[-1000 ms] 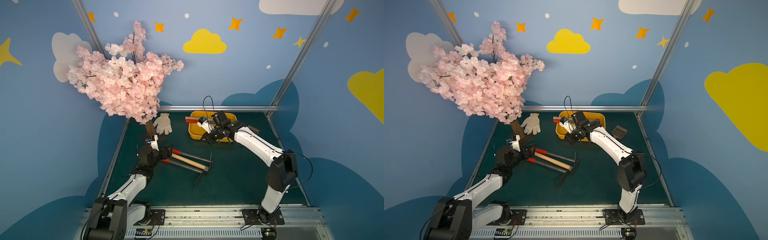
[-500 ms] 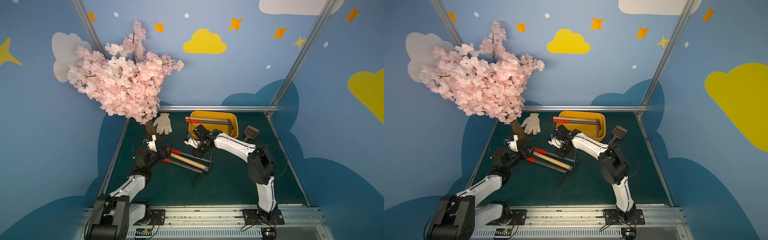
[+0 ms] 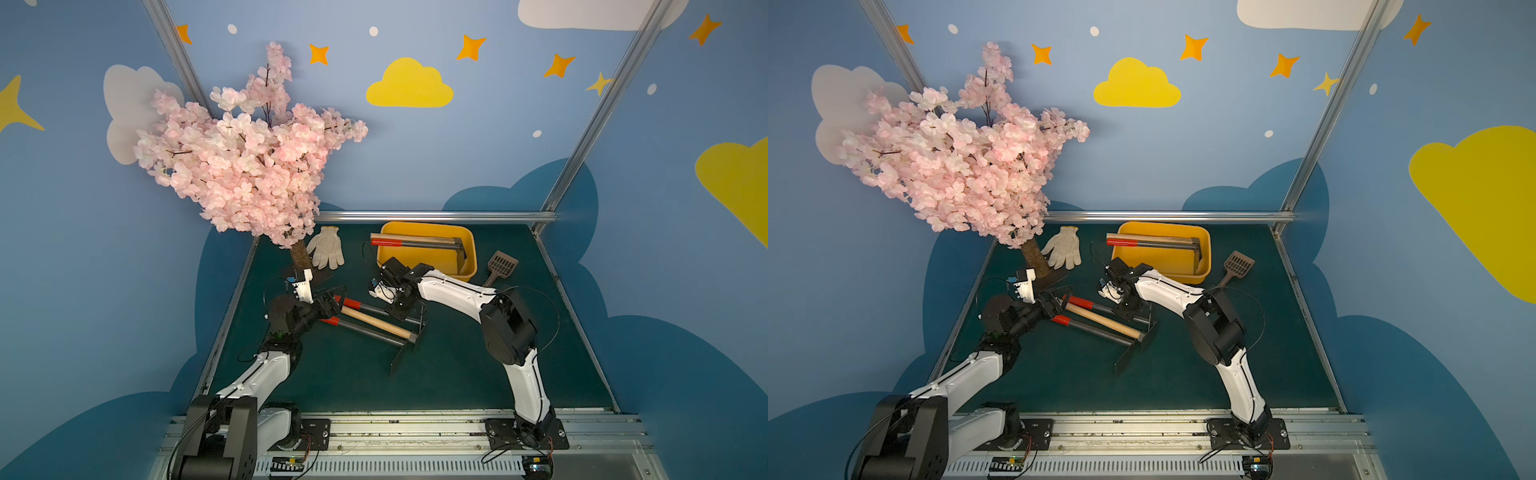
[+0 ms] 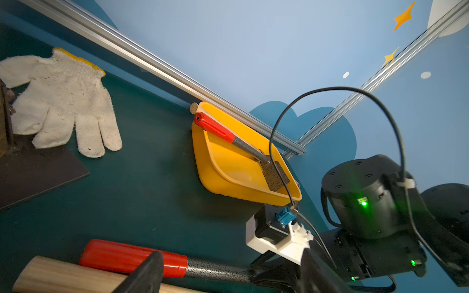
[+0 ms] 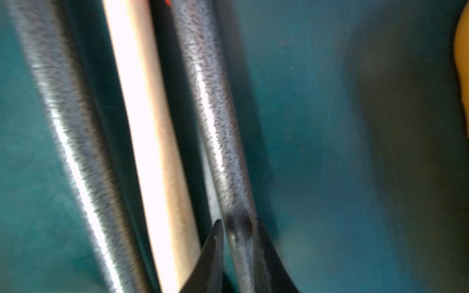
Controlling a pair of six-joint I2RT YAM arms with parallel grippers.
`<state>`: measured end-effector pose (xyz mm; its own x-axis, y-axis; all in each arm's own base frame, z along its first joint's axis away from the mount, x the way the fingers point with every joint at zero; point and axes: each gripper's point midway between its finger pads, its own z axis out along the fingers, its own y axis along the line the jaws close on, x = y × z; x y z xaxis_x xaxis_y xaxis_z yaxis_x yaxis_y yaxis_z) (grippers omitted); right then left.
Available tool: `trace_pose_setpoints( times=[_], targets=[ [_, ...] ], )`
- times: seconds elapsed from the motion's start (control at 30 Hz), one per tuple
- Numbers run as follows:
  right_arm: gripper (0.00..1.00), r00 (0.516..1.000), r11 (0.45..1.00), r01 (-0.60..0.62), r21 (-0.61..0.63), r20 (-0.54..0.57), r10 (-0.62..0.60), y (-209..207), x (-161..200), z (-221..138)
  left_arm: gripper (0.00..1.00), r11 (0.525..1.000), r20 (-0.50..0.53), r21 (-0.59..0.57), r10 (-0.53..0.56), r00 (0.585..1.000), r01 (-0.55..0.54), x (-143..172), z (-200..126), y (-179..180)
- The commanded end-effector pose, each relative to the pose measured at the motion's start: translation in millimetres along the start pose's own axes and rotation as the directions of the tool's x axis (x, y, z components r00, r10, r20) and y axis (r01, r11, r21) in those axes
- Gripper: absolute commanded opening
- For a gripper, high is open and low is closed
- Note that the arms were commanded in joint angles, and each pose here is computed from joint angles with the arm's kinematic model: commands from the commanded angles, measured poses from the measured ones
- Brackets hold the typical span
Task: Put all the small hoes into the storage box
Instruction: Pick up the hoe from the center of the board.
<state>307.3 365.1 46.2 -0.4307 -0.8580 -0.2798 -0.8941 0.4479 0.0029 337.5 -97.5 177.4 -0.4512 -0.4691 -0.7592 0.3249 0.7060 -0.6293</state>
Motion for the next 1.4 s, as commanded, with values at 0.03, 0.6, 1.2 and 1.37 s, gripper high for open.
trace_pose_setpoints(
  times=[0.03,0.6,1.2,1.37],
  targets=[
    [0.21,0.999,1.000,0.001,-0.017,-0.036,-0.002,3,7,17,0.85,1.000,0.005,-0.001,0.014,1.000,-0.014,-3,-4,-2],
    [0.29,0.997,0.999,-0.027,-0.046,-0.079,0.024,10,23,46,0.85,1.000,0.000,-0.003,0.020,1.000,-0.020,-5,-5,-5],
    [0.07,0.993,0.997,-0.045,-0.063,-0.116,0.037,7,33,62,0.85,1.000,-0.002,-0.012,0.019,1.000,-0.019,-3,-6,-2],
    [0.00,0.995,0.999,-0.033,-0.024,-0.092,0.031,-1,29,44,0.85,1.000,-0.001,-0.013,0.015,1.000,-0.015,-2,-6,-2]
  ],
)
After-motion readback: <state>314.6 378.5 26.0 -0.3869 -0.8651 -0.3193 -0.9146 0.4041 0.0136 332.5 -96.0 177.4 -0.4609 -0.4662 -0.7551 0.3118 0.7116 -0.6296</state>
